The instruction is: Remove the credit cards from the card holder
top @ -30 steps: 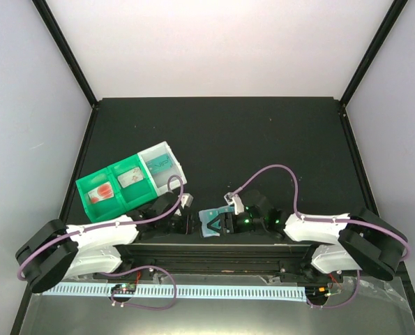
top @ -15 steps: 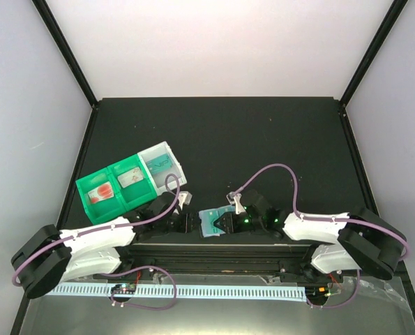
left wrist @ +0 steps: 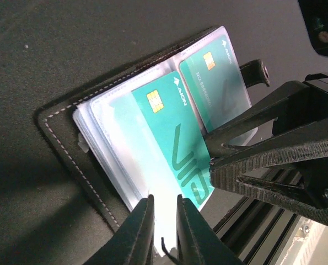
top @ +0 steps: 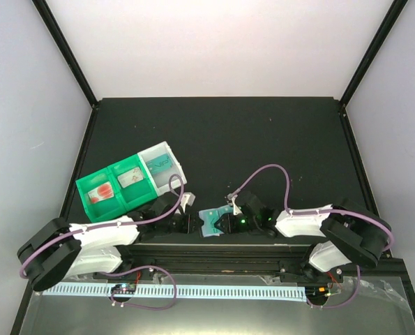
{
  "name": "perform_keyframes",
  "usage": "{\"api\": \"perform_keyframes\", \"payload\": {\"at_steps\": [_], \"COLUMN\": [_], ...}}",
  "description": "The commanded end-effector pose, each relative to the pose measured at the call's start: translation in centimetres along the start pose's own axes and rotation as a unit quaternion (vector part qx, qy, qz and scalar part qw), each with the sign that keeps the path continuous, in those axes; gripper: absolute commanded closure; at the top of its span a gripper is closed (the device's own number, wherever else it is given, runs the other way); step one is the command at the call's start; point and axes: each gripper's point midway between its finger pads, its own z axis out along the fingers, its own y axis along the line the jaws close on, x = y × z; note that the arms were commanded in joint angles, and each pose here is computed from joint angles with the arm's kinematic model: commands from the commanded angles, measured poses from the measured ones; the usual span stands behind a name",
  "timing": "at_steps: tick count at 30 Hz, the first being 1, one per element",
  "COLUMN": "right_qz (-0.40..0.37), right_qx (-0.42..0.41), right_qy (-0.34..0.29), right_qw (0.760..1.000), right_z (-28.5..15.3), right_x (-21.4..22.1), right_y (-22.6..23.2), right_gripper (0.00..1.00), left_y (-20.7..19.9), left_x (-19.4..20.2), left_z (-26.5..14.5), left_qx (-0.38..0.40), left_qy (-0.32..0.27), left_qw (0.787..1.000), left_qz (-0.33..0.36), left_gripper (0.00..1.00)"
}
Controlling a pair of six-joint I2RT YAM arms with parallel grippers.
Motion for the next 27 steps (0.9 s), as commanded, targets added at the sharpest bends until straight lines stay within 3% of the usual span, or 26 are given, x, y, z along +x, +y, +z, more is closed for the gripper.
{"api": "perform_keyframes", "payload": {"at_steps": [1, 9, 15, 27], "right_qz": [-0.008, -0.007, -0.007, -0.010], "right_qx": [0.000, 0.002, 0.000, -0.005], "right_qy": [-0.011, -0.015, -0.017, -0.033], "right_qw": [1.000, 1.000, 1.000, 0.999], "right_z": [0.5, 0.5, 0.4, -0.5], "right_x": [-0.6, -0.6, -0.6, -0.8], "right_y": [0.2, 0.0, 0.0, 0.1], "right_gripper": [0.70, 0.81, 0.99, 0.99], "left_y": [-0.8, 0.8, 1.4, 2.2], "left_x": [0.0, 0.6, 0.8, 0.7], "left_z": [0.4, 1.0, 1.2, 1.2], "left_qx": [0.026, -0.008, -0.019, -0.041], "left_qy": [-0.001, 0.010, 0.015, 0.011], "left_qw": [1.000, 1.000, 1.000, 0.999], "left_qz": [0.007, 0.000, -0.003, -0.006], "left_gripper": [0.87, 0.95, 0.96, 0.96]}}
